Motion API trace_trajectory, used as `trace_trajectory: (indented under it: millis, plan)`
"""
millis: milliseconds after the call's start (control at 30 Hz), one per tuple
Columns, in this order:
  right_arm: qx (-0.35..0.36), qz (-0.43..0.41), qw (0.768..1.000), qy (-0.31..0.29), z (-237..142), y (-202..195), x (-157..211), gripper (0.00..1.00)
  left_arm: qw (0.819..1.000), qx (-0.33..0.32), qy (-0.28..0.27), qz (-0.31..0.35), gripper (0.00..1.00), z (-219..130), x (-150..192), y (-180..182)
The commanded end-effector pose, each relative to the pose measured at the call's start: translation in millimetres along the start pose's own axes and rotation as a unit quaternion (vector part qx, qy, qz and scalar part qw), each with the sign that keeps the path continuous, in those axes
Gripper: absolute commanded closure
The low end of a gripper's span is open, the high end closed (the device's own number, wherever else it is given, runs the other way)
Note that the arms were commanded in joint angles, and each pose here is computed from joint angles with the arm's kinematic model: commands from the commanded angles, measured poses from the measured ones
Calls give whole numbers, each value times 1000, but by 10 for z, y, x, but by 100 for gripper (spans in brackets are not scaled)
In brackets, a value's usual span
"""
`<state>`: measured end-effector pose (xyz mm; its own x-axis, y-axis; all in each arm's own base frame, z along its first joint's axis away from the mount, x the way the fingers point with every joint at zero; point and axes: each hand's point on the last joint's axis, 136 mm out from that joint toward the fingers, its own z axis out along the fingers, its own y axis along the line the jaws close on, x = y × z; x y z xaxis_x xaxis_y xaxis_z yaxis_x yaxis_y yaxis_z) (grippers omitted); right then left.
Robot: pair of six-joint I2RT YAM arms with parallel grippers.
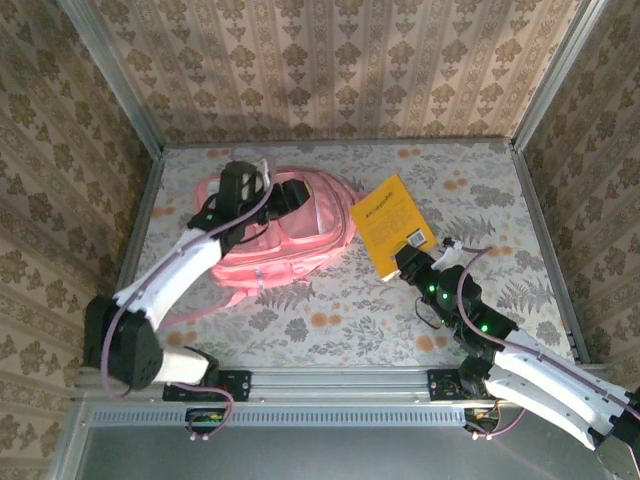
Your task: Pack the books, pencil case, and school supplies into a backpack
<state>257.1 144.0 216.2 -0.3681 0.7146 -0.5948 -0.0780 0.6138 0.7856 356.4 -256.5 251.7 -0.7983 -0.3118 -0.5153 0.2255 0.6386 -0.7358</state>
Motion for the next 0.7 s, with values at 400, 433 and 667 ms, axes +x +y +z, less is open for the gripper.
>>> trace_trajectory:
  millis: [400,433,667]
  plan:
    - [26,-34,998,-36,-213,-298,-165,100,993,4,109,-35,61,991,-57,541]
    - [28,-31,999,-35,-207,-325,-153,100,993,7,111,-36,62,1027,-58,550]
    - [35,-10,999,-30,-172,-455,-110,100,990,-15,128,-58,65,1216,35,785]
